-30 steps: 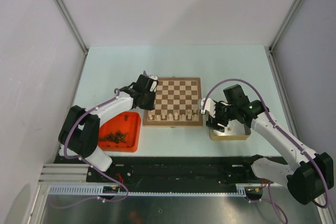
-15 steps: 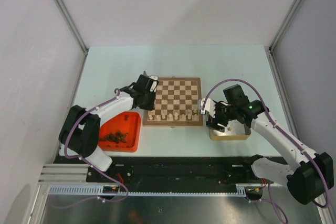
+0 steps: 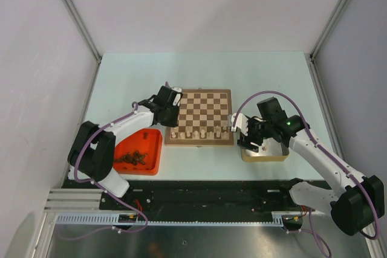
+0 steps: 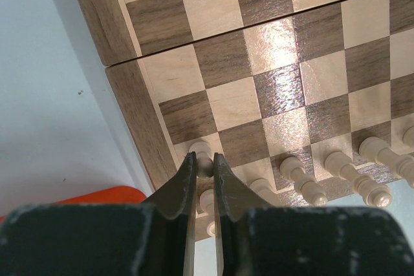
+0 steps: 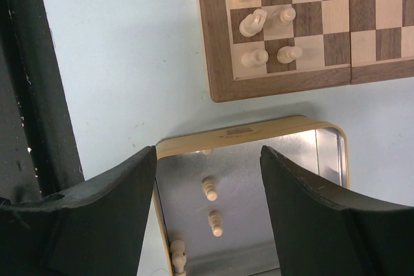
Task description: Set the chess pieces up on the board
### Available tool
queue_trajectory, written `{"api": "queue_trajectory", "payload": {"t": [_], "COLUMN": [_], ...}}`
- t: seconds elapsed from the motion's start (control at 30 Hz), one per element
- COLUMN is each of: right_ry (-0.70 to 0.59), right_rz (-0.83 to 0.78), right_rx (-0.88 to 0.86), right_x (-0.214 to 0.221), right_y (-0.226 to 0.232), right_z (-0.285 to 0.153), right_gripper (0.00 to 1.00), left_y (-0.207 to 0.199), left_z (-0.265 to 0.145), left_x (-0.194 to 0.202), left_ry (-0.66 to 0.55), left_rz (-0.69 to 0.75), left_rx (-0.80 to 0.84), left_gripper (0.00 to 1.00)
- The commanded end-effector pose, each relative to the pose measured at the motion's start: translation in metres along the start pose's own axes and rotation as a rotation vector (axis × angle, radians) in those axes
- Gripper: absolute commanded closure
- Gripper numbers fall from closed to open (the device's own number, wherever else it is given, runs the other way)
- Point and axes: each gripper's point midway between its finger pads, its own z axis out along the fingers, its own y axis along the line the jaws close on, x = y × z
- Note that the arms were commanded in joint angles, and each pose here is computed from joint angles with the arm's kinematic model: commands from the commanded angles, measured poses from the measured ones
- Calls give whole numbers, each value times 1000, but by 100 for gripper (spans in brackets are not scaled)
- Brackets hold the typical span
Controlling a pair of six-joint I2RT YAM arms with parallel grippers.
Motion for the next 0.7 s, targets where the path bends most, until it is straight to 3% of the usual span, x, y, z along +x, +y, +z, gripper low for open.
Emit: {"api": "queue_trajectory", "payload": {"t": [0.0, 0.53, 0.67], "right_ry": [-8, -4, -3], "right_rz": [-22, -19, -19], "right_rx": [15, 12, 8], "right_x": [-7, -6, -6], "right_y": [-6, -6, -6], "right_z": [-4, -3, -2], "right_gripper": [30, 30, 30], "left_y": [-5, -3, -3], "left_z": [-6, -5, -6], "left_x": [-5, 1, 0], "left_ry": [-24, -9, -13], "left_rz": [-11, -15, -16], "left_rx": [17, 13, 11], "left_gripper": [92, 92, 86]}}
